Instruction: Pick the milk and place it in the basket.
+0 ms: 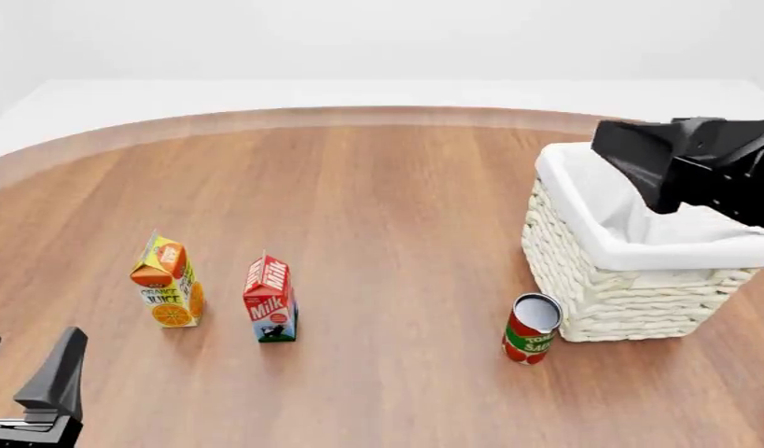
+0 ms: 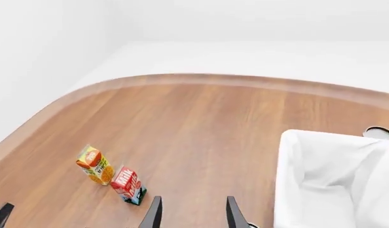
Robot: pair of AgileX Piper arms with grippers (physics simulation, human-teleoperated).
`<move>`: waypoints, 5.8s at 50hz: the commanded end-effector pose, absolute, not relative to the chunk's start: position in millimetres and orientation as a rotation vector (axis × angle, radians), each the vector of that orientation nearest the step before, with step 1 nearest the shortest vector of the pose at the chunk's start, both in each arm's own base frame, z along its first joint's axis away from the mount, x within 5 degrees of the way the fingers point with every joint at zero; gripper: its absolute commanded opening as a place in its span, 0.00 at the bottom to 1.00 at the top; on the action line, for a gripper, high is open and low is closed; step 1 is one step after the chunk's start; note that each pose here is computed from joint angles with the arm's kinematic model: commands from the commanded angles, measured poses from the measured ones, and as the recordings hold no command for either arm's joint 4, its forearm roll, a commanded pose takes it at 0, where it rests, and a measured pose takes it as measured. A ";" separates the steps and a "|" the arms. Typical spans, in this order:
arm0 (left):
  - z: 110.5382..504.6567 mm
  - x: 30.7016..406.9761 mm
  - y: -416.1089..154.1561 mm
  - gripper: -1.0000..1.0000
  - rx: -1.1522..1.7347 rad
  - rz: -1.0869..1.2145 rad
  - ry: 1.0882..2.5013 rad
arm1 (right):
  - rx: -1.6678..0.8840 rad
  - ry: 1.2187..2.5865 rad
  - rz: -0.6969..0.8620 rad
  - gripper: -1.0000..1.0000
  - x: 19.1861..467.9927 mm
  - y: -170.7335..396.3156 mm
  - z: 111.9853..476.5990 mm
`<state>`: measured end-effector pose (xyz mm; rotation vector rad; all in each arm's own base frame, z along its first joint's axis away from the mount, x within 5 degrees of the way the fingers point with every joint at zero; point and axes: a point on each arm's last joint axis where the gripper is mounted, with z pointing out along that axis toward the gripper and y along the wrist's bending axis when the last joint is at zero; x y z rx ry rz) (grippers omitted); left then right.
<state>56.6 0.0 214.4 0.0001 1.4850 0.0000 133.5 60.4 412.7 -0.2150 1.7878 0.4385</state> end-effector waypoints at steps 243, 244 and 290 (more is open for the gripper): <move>214.4 56.6 0.0 1.00 0.000 0.000 1.485 | -0.038 2.511 0.760 1.00 322.4 363.6 217.4; 214.4 56.6 0.0 1.00 0.000 0.000 1.485 | -0.038 2.512 0.760 1.00 322.1 364.0 216.7; 214.4 56.6 0.0 1.00 0.000 0.000 1.485 | -0.049 2.553 0.754 1.00 316.5 381.5 194.8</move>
